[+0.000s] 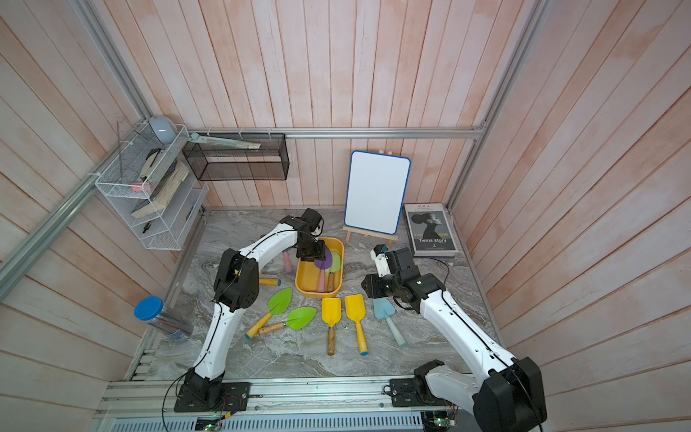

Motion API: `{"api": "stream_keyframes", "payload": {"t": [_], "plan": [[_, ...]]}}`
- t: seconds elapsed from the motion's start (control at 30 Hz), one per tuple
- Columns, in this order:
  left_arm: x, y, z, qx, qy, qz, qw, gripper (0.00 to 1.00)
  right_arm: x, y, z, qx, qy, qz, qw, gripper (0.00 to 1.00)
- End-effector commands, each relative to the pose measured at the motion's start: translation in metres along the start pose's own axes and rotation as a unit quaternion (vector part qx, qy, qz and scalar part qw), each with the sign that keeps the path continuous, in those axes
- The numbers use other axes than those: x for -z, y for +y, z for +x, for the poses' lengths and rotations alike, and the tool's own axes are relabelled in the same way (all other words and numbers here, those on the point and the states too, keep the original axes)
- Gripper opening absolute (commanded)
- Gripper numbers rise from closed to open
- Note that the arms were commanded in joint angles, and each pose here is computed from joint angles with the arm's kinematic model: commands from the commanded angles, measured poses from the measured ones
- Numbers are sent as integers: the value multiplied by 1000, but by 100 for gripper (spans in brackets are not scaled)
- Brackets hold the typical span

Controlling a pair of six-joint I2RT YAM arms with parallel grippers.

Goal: Put the shovel into the storage box
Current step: Place the shovel in the storage box, then pick up the shovel from the center of the board.

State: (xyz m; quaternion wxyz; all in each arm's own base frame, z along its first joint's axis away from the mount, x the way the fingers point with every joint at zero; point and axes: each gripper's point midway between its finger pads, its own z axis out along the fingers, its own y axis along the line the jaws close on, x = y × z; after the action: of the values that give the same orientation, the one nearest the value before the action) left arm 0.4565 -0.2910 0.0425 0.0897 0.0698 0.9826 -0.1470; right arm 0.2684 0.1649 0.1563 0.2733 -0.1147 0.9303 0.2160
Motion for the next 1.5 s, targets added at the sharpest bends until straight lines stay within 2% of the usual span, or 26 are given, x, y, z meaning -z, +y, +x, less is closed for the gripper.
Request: {"api": "stream_keyframes", "payload": {"t": [0.0,0.43,0.63,0.73,0.83,0.93,0.97,1.0,1.1,1.2,1.37,1.47], "plan": [[-8,8,4,3,12,-31,999,48,1,2,1,3,-4,-9,1000,51],[24,-2,-8,-2,-25,-66,997,49,10,-15,-8,-16,-20,9,1000,51],[77,-30,-12,-19,-81,-44,996,49,45,-49,-47,-23,-61,48,997,51],[111,-52,-8,-25,-113,6,993,49,66,-69,-65,8,-70,91,993,52],[143,-73,4,-34,-146,62,987,51,80,-87,-67,103,-54,155,981,53],[165,-90,21,-45,-167,112,979,54,88,-109,-53,193,-21,221,956,56],[171,-96,28,-49,-170,132,975,54,88,-116,-43,219,-2,236,947,63],[179,-102,34,-52,-176,155,971,55,88,-122,-33,239,22,246,939,67],[194,-113,52,-59,-185,210,958,57,81,-136,5,279,106,242,923,71],[211,-121,66,-66,-196,251,946,59,71,-140,40,294,172,214,916,72],[230,-126,83,-74,-212,299,927,61,52,-139,80,305,225,162,911,72],[238,-127,90,-75,-220,318,919,63,44,-141,90,310,239,148,908,72]]}}
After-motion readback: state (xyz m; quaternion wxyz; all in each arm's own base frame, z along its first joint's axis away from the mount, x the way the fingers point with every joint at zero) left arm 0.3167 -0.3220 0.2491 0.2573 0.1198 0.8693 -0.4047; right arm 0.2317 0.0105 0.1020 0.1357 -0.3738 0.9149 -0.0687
